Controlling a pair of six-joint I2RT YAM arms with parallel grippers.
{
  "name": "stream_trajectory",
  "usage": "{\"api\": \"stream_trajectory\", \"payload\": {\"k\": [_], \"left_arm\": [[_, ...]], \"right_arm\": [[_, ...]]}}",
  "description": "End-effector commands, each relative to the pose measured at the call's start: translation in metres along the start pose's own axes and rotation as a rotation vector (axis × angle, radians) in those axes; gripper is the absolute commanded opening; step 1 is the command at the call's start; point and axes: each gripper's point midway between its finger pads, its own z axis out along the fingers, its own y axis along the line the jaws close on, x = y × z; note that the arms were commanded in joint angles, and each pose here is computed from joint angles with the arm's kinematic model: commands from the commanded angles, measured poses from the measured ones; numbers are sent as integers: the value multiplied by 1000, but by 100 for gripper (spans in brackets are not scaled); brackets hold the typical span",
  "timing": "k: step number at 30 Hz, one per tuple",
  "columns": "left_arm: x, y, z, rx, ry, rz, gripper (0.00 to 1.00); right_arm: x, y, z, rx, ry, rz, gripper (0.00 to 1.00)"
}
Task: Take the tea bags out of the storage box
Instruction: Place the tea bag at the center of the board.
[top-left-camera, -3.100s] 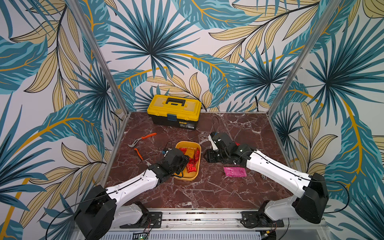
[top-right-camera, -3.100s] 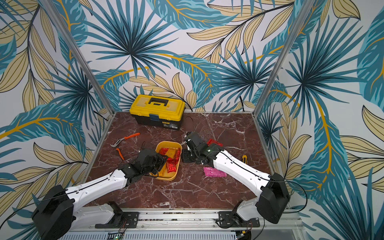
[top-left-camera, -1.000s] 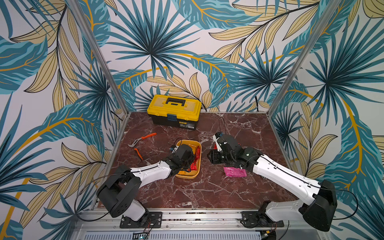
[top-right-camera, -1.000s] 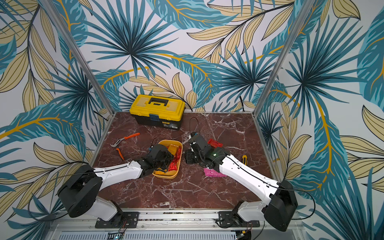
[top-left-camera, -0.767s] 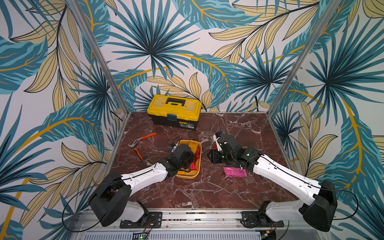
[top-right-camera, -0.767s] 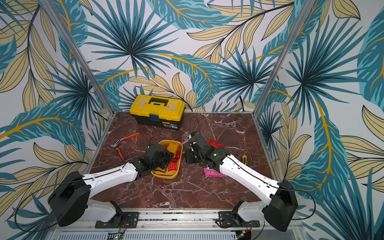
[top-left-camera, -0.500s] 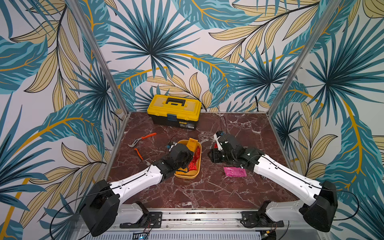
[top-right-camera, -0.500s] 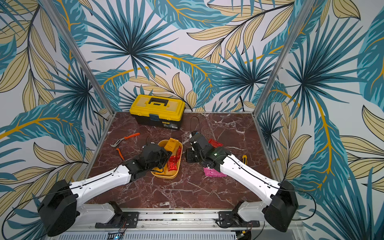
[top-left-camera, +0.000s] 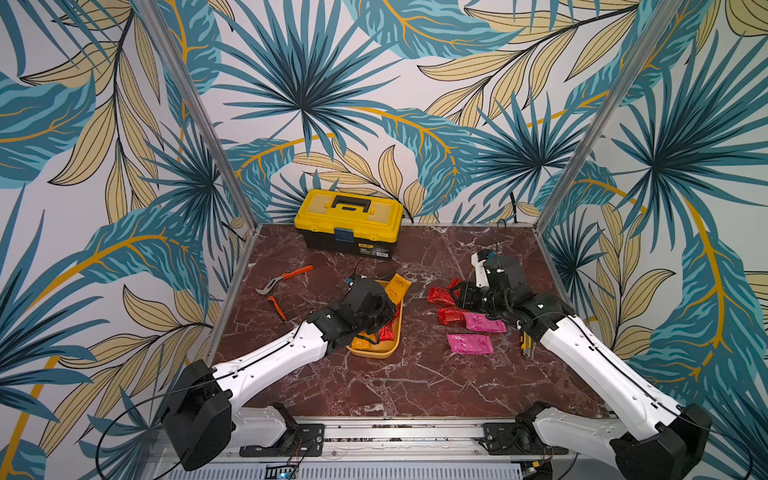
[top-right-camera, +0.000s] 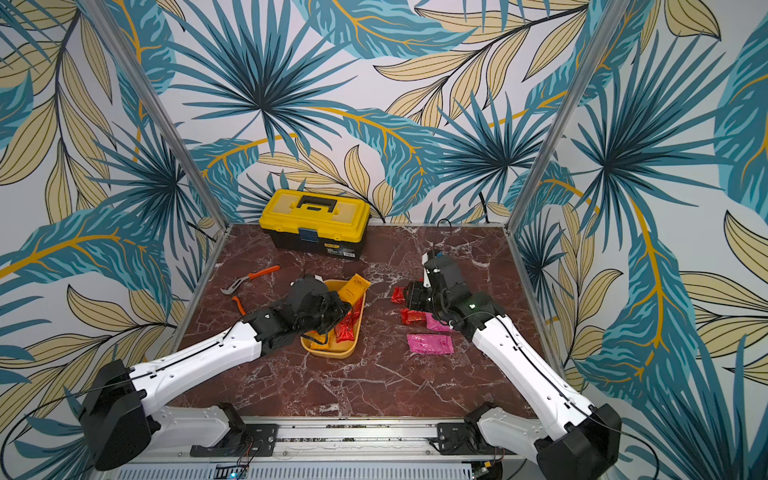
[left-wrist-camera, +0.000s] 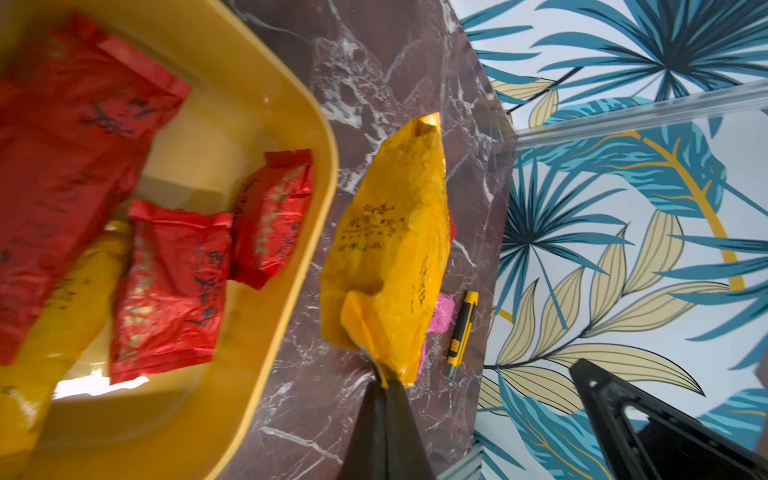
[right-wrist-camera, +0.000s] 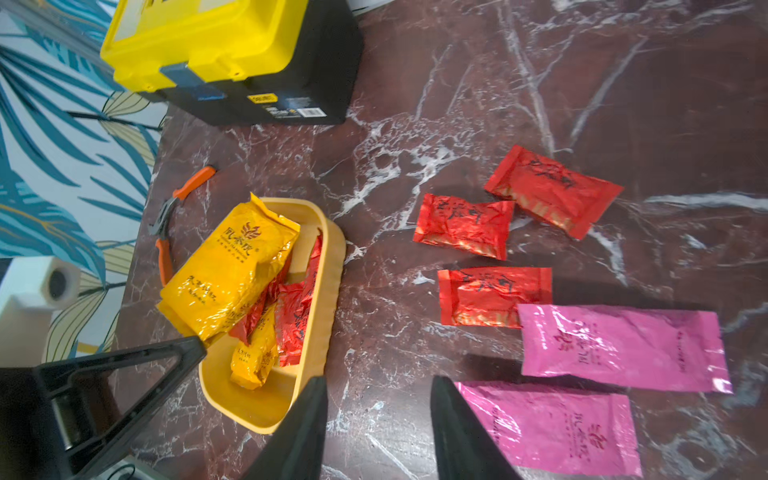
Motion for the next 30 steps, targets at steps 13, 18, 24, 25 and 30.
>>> {"api": "stream_trajectory", "payload": {"k": [13,18,24,25,30], "left_arm": [[59,-102,113,218,528,278,0],[70,-110,153,241,599,281,0],[84,-111,186,244,658,259,0],[88,-108,191,238,673,249,0],[104,-92,210,200,712,222,0]], "right_arm": [[8,-61,-38,102,-4,79,46],[21,-75,-45,130,9,101,46],[29,-81,-53,138,3,108,47],[30,-81,-53,137,3,111,47],[30,-82,-51,139,11,115,46]]}}
